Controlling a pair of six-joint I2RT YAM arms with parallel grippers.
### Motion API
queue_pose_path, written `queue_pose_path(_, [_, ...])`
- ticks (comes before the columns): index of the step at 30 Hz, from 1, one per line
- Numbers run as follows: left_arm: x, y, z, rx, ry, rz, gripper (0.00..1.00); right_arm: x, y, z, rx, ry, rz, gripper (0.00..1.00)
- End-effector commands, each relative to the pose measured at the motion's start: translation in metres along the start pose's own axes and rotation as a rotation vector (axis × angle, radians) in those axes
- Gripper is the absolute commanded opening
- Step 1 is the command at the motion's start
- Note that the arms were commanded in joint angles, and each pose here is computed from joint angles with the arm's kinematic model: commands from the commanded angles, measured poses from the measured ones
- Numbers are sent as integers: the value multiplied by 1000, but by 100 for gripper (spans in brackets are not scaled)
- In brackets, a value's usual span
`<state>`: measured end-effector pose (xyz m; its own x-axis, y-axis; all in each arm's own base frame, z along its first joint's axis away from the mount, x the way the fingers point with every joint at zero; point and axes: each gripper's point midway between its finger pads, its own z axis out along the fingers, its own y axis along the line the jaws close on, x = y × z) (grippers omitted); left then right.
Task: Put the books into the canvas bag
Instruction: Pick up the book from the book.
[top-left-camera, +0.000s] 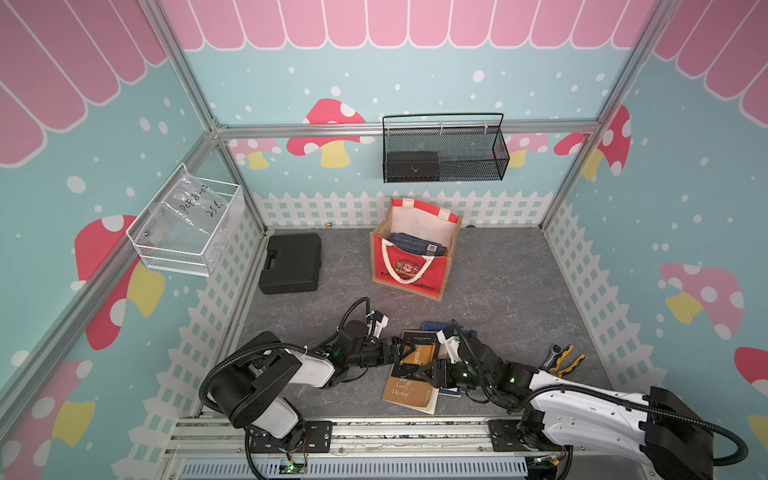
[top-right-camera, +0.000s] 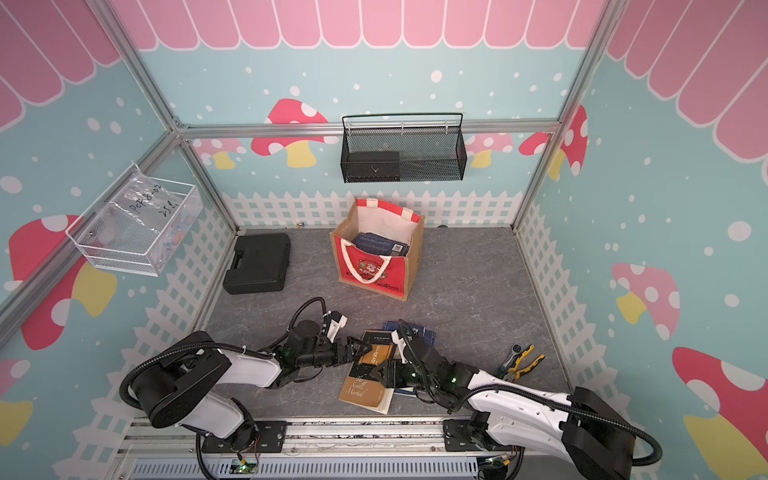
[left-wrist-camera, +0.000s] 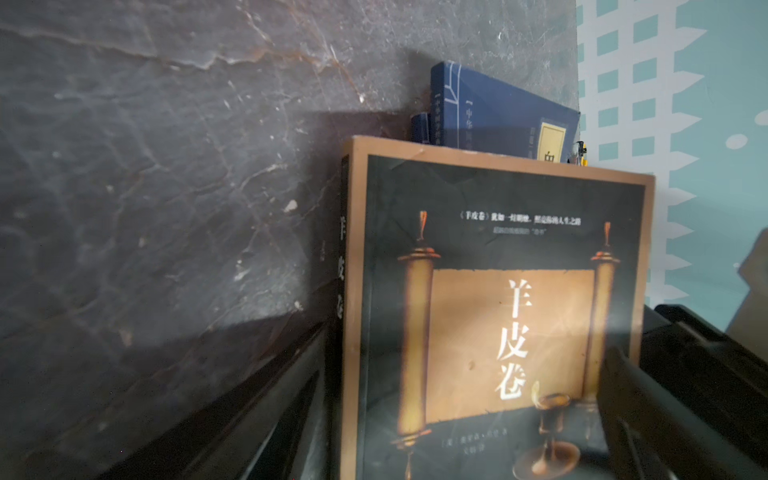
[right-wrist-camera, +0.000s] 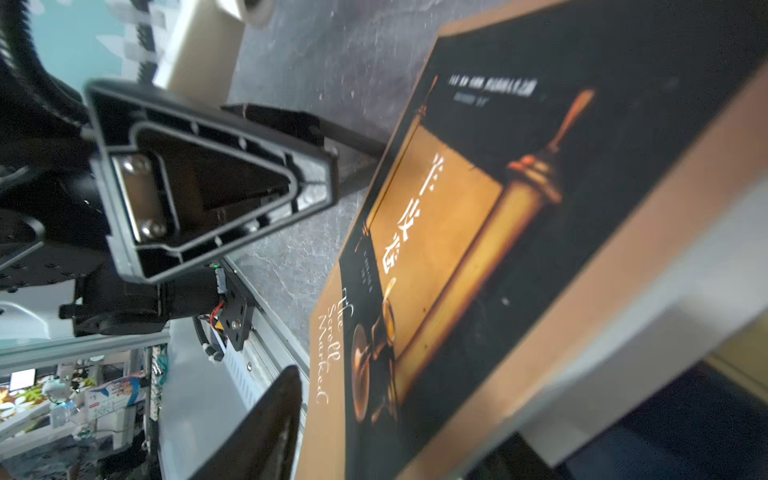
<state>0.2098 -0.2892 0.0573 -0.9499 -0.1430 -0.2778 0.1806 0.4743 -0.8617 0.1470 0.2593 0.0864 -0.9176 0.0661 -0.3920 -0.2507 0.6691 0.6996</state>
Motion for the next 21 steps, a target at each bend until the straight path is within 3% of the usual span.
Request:
queue_pose_path(1, [6, -7, -1, 24, 17, -6, 99, -20, -2, -6, -1, -94, 36, 39])
queue_pose_path(3, [2, -11, -3, 19, 11, 15, 99, -26, -4, -7, 3, -111, 35, 22])
queue_pose_path(7, [-5, -18, -11, -25, -1, 78, 99, -41, -5, -12, -1, -144, 13, 7])
queue_pose_path(11, [-17, -26, -31, -36, -49, 137, 99, -62, 7, -22, -51, -182, -66, 2])
queue_pose_path(14, [-27, -43, -49, 13, -80, 202, 99, -77, 34, -34, -178, -186, -196, 2])
queue_pose_path(21, [-52, -69, -85, -37, -149, 276, 99, -90, 91, -58, -441, -89, -418, 1])
